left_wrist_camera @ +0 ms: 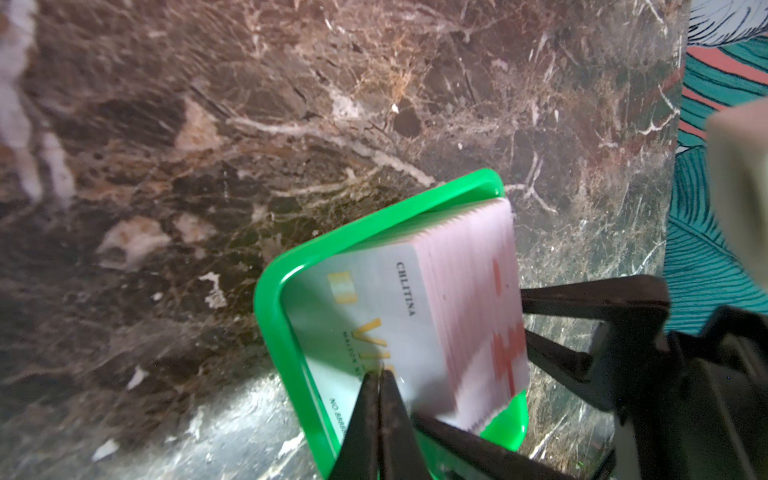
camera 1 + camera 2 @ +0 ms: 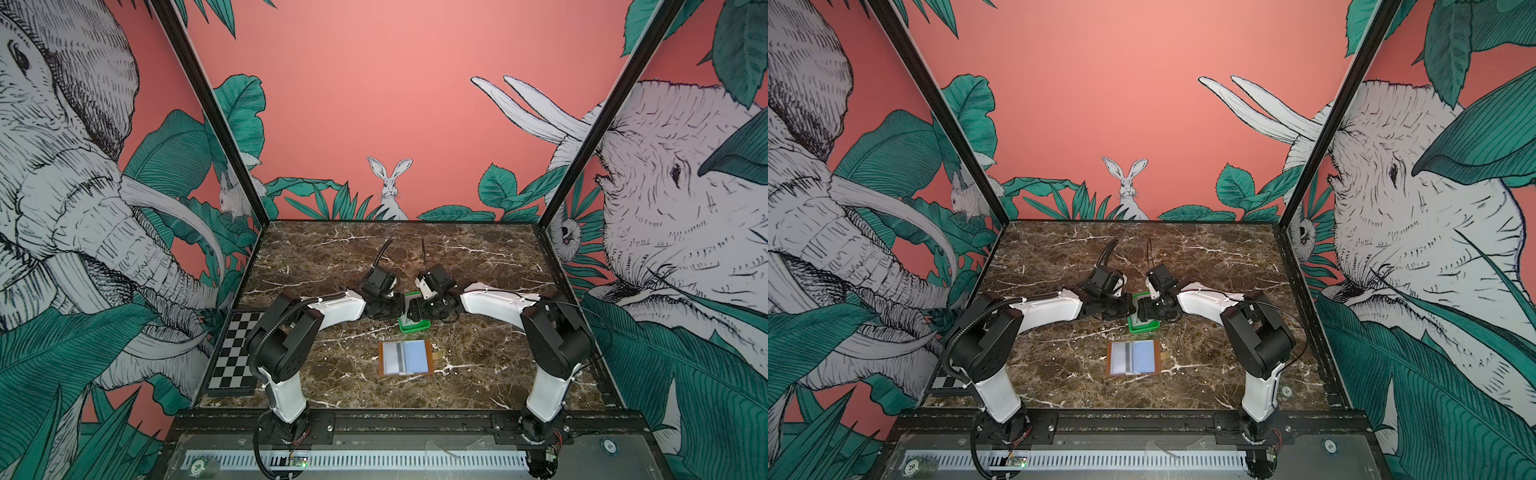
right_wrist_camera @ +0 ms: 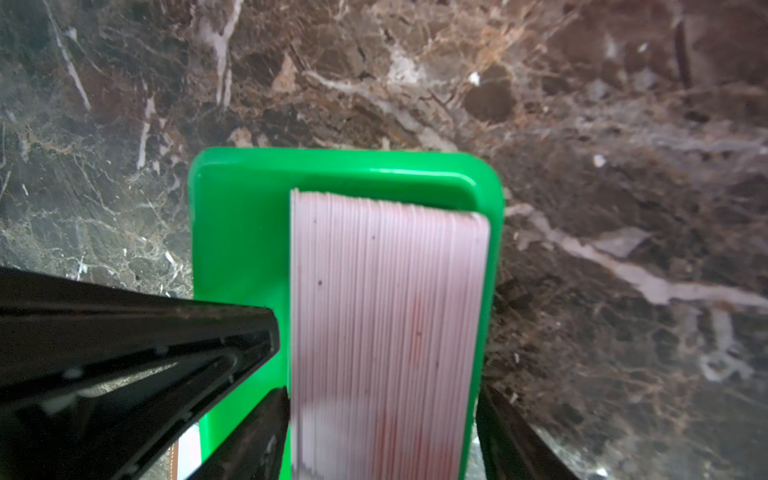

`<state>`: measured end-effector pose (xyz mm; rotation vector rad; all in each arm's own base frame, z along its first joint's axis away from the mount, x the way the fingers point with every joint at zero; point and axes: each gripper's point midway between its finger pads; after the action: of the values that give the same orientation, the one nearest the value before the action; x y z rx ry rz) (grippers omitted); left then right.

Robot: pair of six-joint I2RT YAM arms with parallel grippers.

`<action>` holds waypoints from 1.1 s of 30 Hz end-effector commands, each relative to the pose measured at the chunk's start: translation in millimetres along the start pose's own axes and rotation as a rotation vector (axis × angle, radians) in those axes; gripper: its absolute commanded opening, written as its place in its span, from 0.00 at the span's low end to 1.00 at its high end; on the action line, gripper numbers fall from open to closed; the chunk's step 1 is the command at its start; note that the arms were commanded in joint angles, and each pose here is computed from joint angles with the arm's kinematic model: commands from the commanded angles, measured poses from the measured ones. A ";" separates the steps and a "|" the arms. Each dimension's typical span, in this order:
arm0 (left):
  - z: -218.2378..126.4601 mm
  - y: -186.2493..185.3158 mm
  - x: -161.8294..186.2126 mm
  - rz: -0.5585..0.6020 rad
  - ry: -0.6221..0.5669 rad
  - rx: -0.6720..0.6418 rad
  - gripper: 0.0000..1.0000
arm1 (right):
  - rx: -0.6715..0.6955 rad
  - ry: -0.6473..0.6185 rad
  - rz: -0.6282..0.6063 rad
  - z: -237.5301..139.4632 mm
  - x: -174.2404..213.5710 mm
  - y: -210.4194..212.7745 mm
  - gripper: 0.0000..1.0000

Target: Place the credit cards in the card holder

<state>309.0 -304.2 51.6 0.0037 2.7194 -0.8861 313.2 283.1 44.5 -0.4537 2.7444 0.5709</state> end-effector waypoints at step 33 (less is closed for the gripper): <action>8.1 0.3 2.0 -0.014 0.037 0.001 0.11 | -0.112 -0.106 0.052 -53.8 -11.3 23.9 0.39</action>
<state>309.6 -311.5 50.3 0.0111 2.7353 -0.9231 304.3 276.8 103.8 -0.3812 2.6425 0.6984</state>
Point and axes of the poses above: each gripper's point midway between its finger pads, its own z axis out along the fingers, its own y axis along the line the jaws close on, x = y × z, and after that the axes turned 3 degrees about -z, right-handed
